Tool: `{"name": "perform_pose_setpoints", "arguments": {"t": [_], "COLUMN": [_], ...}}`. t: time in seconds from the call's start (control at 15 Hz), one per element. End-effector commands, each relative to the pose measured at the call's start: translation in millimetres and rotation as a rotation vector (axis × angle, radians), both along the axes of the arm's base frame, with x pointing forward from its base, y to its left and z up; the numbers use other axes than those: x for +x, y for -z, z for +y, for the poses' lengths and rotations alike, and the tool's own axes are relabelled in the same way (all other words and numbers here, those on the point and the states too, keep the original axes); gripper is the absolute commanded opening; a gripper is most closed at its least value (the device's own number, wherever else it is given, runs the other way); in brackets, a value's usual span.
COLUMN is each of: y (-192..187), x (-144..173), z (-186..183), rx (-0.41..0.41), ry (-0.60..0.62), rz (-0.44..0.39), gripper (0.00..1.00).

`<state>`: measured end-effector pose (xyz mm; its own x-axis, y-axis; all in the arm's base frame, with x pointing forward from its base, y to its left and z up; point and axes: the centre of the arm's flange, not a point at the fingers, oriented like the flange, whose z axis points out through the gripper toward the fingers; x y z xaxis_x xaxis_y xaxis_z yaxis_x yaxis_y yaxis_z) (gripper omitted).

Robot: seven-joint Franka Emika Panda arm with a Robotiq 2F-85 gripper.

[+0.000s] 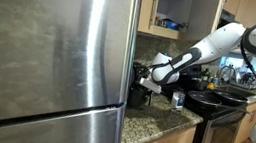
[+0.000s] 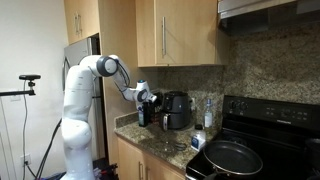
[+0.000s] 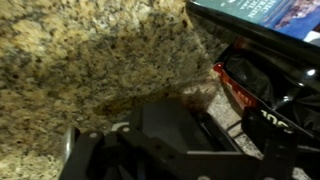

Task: Close the air fryer

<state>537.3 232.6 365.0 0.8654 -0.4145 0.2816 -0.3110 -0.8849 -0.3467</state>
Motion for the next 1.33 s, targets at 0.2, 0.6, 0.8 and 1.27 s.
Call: {"name": "perform_pose_setpoints", "arguments": {"t": [0.2,0.6,0.8,1.27], "y": [-10.6,-11.8,-9.3,-11.3], "x": [1.9,-5.5,-4.9,5.6], "z": [8.3,1.9,1.6,1.7], "rx": [-0.146,-0.249,-0.245,-0.182], "ry": [0.317,0.385,0.397,0.443], "rz": [0.145,0.157,0.129,-0.065], "gripper": [1.0,1.0,1.0,1.0]}}
